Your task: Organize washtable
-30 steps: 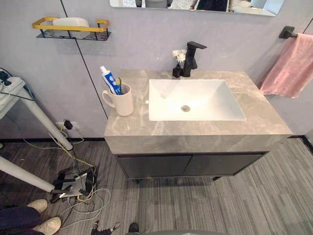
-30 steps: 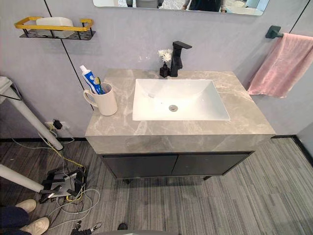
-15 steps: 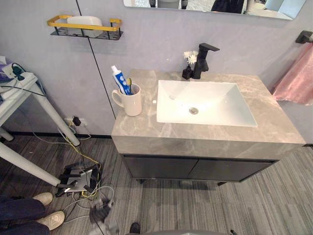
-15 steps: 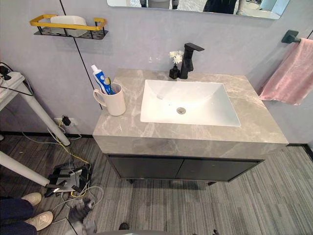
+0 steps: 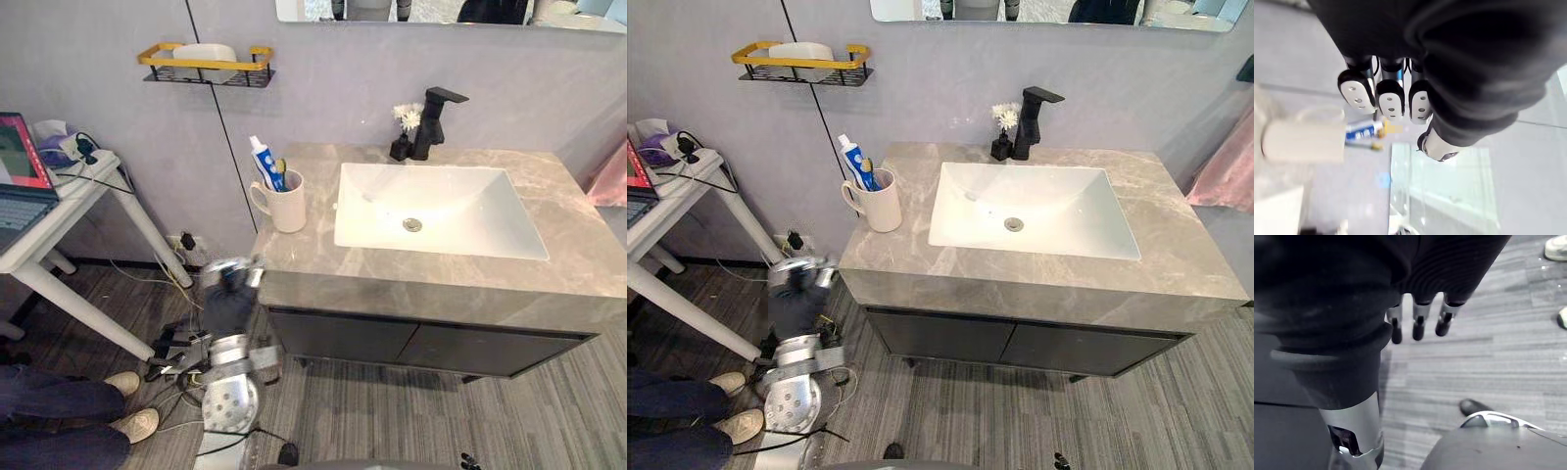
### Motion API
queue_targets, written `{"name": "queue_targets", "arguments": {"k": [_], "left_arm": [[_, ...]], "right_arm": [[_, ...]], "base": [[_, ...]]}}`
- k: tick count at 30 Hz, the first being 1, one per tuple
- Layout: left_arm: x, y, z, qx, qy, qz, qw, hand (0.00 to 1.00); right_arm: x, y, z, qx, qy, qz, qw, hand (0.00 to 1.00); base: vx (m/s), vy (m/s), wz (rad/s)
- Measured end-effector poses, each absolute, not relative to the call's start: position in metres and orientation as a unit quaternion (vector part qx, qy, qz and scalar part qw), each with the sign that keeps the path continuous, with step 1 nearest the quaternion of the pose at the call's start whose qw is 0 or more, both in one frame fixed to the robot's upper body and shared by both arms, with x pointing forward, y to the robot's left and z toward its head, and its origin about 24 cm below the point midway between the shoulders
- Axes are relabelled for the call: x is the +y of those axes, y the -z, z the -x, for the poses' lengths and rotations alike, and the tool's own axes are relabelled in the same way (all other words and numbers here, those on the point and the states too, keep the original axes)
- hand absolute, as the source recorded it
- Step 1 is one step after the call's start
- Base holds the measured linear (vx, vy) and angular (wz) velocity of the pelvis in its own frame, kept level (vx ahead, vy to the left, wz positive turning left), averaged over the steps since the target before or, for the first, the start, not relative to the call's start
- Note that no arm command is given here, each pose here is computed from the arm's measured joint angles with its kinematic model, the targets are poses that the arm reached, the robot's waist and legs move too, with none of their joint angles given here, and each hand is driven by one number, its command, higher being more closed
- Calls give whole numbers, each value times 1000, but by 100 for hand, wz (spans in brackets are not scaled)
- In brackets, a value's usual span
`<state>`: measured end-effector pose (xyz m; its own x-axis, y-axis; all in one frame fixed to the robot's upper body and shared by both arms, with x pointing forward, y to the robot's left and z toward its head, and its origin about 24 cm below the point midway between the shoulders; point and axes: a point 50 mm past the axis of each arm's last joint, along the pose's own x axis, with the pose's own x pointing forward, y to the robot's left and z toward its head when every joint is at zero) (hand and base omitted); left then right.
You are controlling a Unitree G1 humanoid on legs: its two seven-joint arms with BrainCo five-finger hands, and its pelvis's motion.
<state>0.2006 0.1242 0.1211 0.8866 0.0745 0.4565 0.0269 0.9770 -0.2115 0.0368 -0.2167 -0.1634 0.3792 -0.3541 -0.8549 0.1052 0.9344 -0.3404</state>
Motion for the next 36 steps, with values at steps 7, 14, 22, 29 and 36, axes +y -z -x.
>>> {"name": "queue_targets", "arguments": {"k": [7,14,22,29,36], "left_arm": [[126,-113,-248,-194,43,92,976,100],[176,-114,-278,-176,-74,-18,981,100],[198,-126,-296,-175,-154,-72,970,100],[200,-144,-303,-199,-182,-62,961,100],[196,-149,-310,-202,-167,-42,964,100]], "right_arm": [[-214,160,-56,521,82,138,838,0],[-208,153,-80,484,53,146,861,0],[-205,148,-92,462,37,145,874,0],[-203,146,-98,451,36,145,880,0],[-202,141,-108,432,36,147,889,0]], "base": [[19,-10,-13],[-27,-6,-19],[-9,0,-5],[11,0,0],[-34,3,-5]]}}
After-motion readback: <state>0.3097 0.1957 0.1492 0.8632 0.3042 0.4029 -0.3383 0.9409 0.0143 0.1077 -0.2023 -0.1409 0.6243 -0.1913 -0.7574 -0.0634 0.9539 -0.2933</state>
